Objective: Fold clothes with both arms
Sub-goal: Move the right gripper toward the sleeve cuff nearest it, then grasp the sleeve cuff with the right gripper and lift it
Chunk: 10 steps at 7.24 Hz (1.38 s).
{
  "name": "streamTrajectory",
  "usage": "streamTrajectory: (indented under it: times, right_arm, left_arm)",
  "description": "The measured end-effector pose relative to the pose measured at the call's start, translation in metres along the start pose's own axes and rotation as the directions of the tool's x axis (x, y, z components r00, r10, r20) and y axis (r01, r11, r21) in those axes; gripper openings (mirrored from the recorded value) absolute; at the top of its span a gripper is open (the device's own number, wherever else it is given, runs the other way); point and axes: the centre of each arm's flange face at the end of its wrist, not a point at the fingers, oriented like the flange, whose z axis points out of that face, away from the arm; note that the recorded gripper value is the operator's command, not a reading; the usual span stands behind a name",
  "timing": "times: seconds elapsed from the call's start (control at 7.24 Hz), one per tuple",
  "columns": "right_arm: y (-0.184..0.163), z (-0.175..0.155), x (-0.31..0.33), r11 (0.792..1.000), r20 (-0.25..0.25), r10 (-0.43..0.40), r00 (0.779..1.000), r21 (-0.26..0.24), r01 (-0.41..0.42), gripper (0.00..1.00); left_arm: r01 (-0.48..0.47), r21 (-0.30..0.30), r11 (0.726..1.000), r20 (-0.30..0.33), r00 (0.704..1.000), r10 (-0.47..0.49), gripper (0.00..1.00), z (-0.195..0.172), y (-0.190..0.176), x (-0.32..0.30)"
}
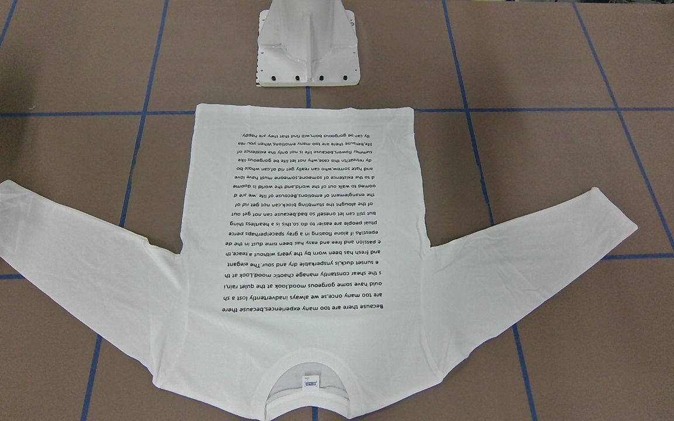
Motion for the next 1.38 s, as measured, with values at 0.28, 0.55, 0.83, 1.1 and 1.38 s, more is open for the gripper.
streamTrajectory:
  times: [0.28,0.55,0.83,1.1,1.38]
  right_arm:
    - [0.012,0.057,-0.031,0.998,0.057,0.06,0.997,0.032,-0.062,0.99]
    - [0.032,0.101,-0.05,0.994,0.069,0.092,0.993,0.054,-0.096,0.95]
    - [0.043,0.129,-0.042,0.994,0.073,0.092,0.993,0.06,-0.096,0.92]
    - [0.046,0.136,-0.041,0.992,0.073,0.103,0.992,0.059,-0.107,0.77]
    - [0.048,0.138,-0.041,0.992,0.072,0.108,0.992,0.056,-0.112,0.71]
  left_arm:
    - [-0.003,0.005,1.0,0.002,1.0,0.003,1.0,-0.003,0.0,0.001]
    - [-0.001,0.003,1.0,0.003,1.0,0.001,1.0,-0.002,0.001,0.001]
    - [0.001,0.0,1.0,0.003,1.0,-0.001,1.0,-0.001,0.003,0.001]
    - [0.004,-0.005,1.0,0.002,1.0,-0.004,1.0,0.001,0.006,0.0]
    - [0.005,-0.006,1.0,0.002,1.0,-0.005,1.0,0.001,0.006,0.0]
